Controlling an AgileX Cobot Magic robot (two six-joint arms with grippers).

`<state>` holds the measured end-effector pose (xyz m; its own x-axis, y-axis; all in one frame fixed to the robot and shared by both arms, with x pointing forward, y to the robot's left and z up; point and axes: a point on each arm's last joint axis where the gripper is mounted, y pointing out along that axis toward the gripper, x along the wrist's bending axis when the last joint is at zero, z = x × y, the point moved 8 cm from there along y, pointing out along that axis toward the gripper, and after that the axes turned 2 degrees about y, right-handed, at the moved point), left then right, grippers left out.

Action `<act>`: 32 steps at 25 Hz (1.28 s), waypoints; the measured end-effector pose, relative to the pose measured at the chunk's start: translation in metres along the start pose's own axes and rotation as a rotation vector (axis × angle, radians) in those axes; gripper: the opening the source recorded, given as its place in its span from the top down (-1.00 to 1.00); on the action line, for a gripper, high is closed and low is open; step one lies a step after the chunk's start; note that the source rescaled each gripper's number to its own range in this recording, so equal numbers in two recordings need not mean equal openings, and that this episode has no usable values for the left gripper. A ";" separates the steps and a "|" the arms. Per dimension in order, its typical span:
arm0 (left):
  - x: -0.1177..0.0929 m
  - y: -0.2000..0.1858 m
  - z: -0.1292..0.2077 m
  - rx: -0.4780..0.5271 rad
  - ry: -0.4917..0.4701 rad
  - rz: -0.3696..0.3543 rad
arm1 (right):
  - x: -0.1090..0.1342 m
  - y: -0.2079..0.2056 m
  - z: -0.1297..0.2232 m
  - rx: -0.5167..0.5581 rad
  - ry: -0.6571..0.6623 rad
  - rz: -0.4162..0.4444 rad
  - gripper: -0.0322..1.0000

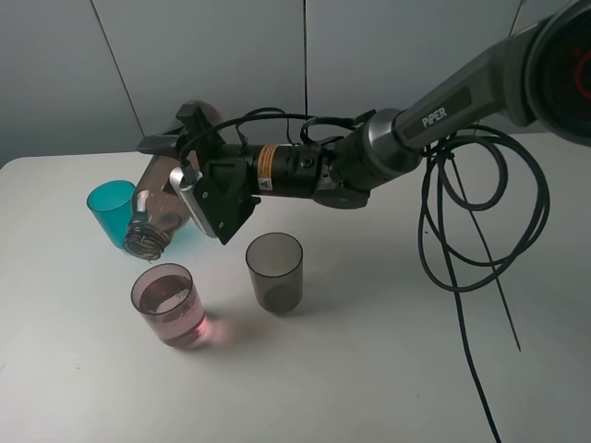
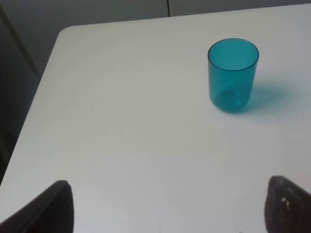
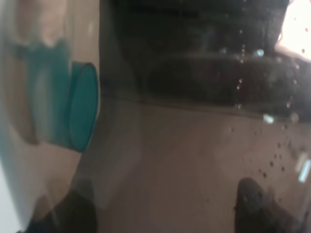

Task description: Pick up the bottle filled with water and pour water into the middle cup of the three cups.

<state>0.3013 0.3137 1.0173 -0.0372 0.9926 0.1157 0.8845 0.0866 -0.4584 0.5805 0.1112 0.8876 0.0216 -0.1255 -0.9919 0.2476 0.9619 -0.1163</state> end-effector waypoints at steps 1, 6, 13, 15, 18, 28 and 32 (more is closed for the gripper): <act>0.000 0.000 0.000 0.000 0.000 0.000 | -0.001 0.000 -0.001 -0.003 0.020 0.000 0.94; 0.000 0.000 0.000 0.000 0.000 0.000 | -0.009 -0.001 -0.002 -0.011 0.162 0.000 0.94; 0.000 0.000 0.000 0.000 0.000 0.000 | -0.030 -0.009 0.012 0.043 0.613 0.007 0.94; 0.000 0.000 0.000 0.000 0.000 0.000 | -0.038 -0.016 0.026 0.087 0.786 0.035 0.94; 0.000 0.000 0.000 0.000 0.000 0.000 | -0.057 -0.032 0.052 0.152 1.034 0.103 0.94; 0.000 0.000 0.000 0.000 0.000 0.000 | -0.072 -0.121 0.125 0.355 1.451 0.348 0.94; 0.000 0.000 0.000 0.000 0.000 0.000 | -0.059 -0.167 0.139 0.418 1.505 0.429 0.94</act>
<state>0.3013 0.3137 1.0173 -0.0372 0.9926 0.1157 0.8845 0.0866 -0.4584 0.6728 -0.0758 0.9725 -0.7012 0.7019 -0.1252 0.7115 0.7002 -0.0595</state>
